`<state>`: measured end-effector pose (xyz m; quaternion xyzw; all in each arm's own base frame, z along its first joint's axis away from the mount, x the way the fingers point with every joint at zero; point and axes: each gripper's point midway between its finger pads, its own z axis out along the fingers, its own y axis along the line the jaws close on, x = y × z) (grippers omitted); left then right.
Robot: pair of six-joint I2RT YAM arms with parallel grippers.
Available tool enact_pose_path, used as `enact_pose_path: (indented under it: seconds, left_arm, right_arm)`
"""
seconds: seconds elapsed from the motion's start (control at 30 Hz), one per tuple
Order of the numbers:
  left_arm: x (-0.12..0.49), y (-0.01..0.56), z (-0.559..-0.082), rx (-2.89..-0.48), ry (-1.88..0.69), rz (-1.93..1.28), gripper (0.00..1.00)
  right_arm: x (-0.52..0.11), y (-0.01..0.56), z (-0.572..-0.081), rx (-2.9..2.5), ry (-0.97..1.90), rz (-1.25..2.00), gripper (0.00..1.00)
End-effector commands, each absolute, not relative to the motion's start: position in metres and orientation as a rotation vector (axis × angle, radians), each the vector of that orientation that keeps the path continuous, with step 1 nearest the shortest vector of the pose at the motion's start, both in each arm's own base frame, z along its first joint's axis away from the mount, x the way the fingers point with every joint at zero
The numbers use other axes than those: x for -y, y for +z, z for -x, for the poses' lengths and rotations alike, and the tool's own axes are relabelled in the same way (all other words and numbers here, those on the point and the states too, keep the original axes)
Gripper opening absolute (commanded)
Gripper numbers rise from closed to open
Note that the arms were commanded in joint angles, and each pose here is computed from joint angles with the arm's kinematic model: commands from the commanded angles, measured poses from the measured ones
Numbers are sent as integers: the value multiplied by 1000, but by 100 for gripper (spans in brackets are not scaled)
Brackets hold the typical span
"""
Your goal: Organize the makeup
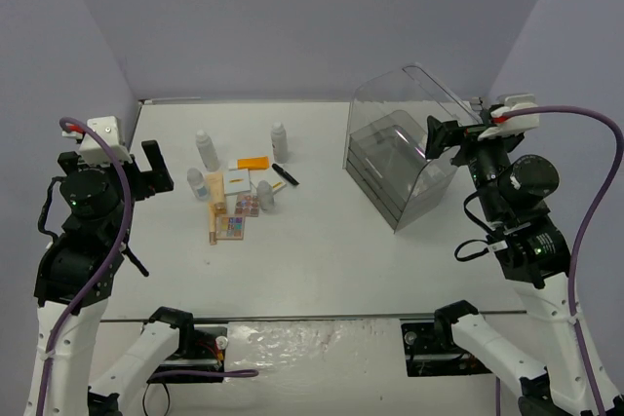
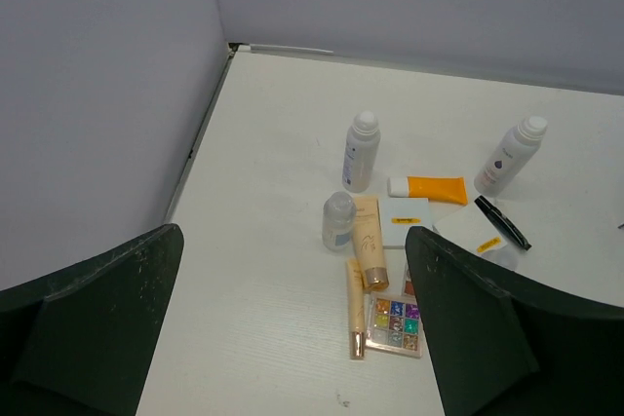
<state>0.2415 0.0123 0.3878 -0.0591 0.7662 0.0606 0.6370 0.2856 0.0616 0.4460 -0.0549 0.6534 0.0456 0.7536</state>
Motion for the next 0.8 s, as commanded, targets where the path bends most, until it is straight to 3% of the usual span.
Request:
enact_pose_path:
  seconds: [0.0, 0.37, 0.77]
  left_arm:
    - [-5, 390, -249, -1746, 89, 153, 97]
    - [14, 361, -261, -1864, -1, 150, 97]
    - [24, 349, -265, -1887, -64, 151, 97]
  right_arm:
    - [-70, 460, -296, -1399, 127, 126, 100]
    - [-109, 420, -329, -1574, 165, 295, 100]
    - [-201, 361, -323, -1685, -154, 519, 100]
